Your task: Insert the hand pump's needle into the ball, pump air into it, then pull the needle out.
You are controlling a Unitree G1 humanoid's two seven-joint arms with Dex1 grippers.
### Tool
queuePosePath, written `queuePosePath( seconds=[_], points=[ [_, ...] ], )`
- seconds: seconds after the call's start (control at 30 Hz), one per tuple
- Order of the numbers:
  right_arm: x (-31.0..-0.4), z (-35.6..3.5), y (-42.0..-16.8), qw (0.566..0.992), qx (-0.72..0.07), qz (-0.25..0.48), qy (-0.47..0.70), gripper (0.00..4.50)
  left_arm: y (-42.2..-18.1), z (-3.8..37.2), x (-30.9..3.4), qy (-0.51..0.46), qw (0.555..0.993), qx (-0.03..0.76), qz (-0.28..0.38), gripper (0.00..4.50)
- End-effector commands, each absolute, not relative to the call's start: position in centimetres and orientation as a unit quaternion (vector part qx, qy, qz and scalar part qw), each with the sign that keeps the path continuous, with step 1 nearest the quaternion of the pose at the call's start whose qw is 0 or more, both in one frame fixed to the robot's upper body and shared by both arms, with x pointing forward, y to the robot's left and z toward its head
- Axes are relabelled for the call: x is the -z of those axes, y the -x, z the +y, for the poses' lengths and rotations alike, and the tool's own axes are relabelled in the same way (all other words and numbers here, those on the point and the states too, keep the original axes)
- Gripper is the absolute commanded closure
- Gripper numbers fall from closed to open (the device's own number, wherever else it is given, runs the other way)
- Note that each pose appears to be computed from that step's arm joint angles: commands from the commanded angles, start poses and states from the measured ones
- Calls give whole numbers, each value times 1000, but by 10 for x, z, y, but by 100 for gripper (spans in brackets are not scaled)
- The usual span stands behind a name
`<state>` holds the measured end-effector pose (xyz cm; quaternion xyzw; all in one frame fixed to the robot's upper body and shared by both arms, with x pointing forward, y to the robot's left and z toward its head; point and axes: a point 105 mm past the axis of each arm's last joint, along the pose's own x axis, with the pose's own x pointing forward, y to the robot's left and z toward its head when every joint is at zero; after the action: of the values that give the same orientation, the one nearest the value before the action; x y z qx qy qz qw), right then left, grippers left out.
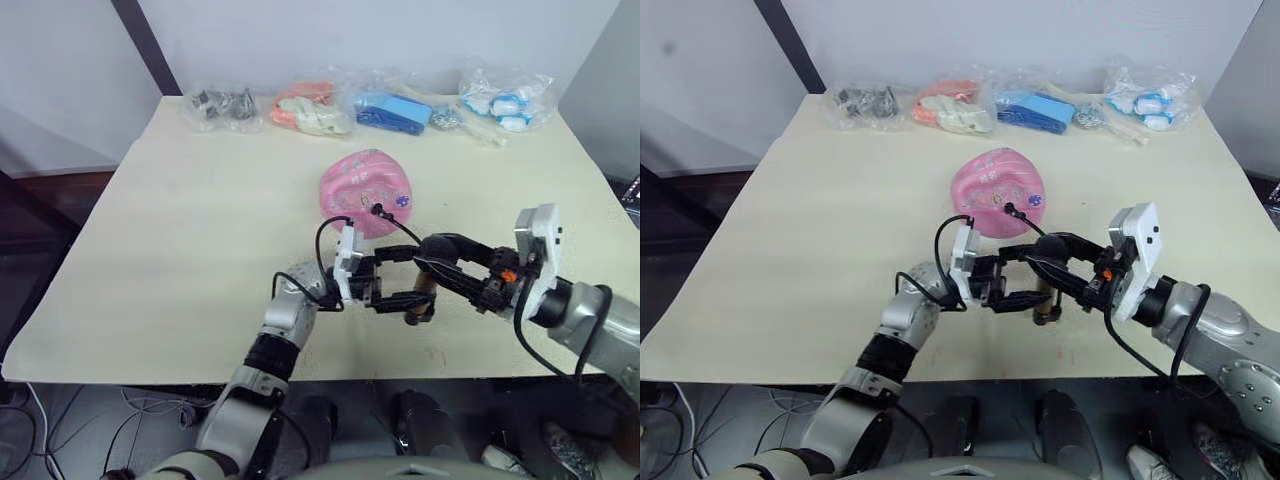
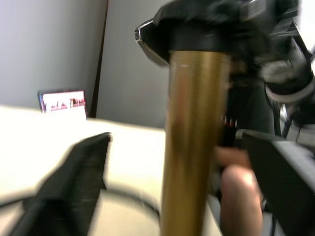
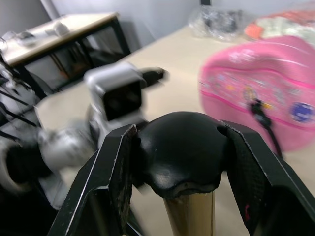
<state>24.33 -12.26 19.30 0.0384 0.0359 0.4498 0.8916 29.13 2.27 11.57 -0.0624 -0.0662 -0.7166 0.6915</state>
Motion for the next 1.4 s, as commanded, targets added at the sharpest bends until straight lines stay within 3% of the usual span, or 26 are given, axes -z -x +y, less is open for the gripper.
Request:
queuePosePath(
  seconds=[0.03, 0.33, 0.7, 1.07, 1.4],
  points=[
    [-209, -133, -243, 886, -464, 0, -6, 237, -291, 29, -115, 32, 693, 717, -67, 0],
    [-213, -155, -249, 861, -507, 11, 24, 237, -291, 12, -96, -17, 700, 714, -24, 0],
    [-205, -180, -258, 851, -523, 26, 42, 237, -294, -27, -80, -60, 674, 737, 8, 0],
    [-208, -178, -258, 848, -530, 3, 22, 237, -296, -33, -76, -61, 679, 732, 8, 0],
    [-219, -166, -259, 850, -526, -22, -2, 237, -290, -62, -57, -86, 705, 704, 19, 0]
  ],
)
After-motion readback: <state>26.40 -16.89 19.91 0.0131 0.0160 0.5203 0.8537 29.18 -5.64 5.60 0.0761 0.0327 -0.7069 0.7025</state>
